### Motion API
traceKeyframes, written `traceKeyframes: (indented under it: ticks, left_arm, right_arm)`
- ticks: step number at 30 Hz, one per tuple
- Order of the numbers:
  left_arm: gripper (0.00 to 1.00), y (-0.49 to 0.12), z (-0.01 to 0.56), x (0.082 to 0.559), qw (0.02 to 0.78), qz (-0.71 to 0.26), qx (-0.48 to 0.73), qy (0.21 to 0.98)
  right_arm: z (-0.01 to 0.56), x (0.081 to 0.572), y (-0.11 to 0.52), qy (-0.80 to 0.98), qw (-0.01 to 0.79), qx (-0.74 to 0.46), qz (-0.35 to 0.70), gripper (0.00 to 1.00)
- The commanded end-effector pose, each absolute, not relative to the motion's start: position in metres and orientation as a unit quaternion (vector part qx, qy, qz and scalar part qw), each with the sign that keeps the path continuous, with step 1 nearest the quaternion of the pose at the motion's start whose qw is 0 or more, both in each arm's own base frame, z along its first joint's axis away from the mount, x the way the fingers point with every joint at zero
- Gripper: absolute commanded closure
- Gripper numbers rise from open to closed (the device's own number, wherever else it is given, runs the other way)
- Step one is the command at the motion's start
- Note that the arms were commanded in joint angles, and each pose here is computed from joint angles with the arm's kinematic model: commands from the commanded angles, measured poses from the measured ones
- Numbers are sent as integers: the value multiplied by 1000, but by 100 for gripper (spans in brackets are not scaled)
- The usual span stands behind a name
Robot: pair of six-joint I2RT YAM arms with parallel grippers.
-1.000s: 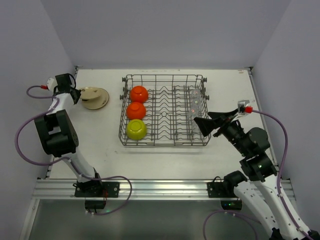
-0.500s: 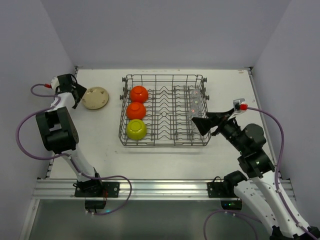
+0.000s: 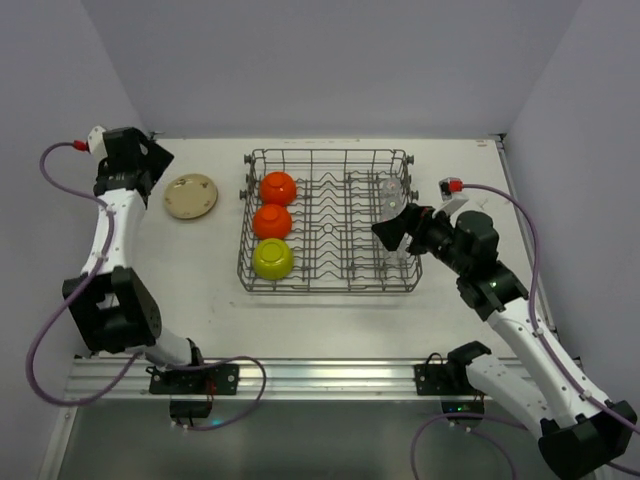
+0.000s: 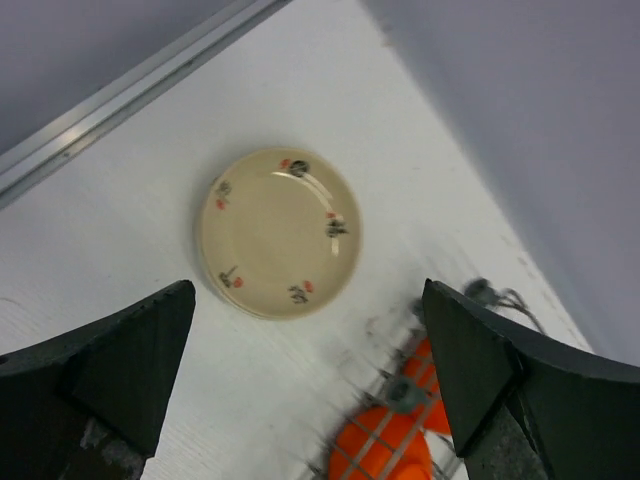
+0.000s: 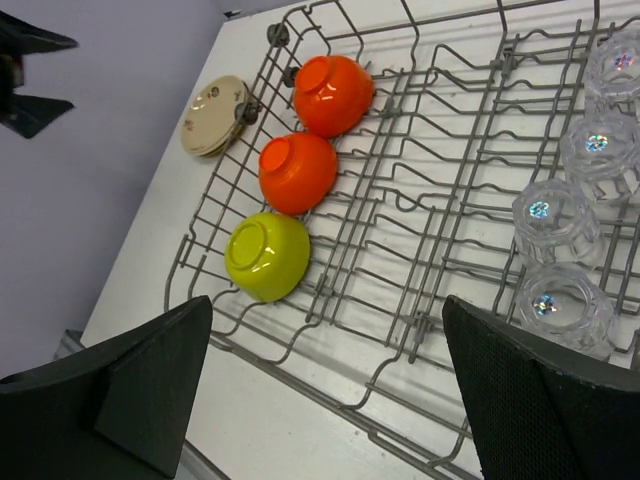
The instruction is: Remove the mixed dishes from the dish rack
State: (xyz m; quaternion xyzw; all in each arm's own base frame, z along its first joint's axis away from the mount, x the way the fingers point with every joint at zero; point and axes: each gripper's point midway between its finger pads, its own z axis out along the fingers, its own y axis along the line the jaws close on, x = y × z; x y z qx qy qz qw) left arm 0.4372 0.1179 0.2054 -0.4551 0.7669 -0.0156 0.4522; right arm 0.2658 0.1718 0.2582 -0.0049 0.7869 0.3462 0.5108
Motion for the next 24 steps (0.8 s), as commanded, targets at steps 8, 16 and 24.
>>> traceKeyframes:
  ticks: [8,16,24]
  left_arm:
    - [0,-56,294,353,521,-48,-188,831]
    - [0,-90,219,290,460,-112,-60,879]
    - [2,-83,197,273,444,-101,-55,888]
  right_arm:
    - [298,262,207,707,502,14,497,1]
    - [248,290,282,804,368,39,465,1]
    - [200,320,347,842,314,86,431,7]
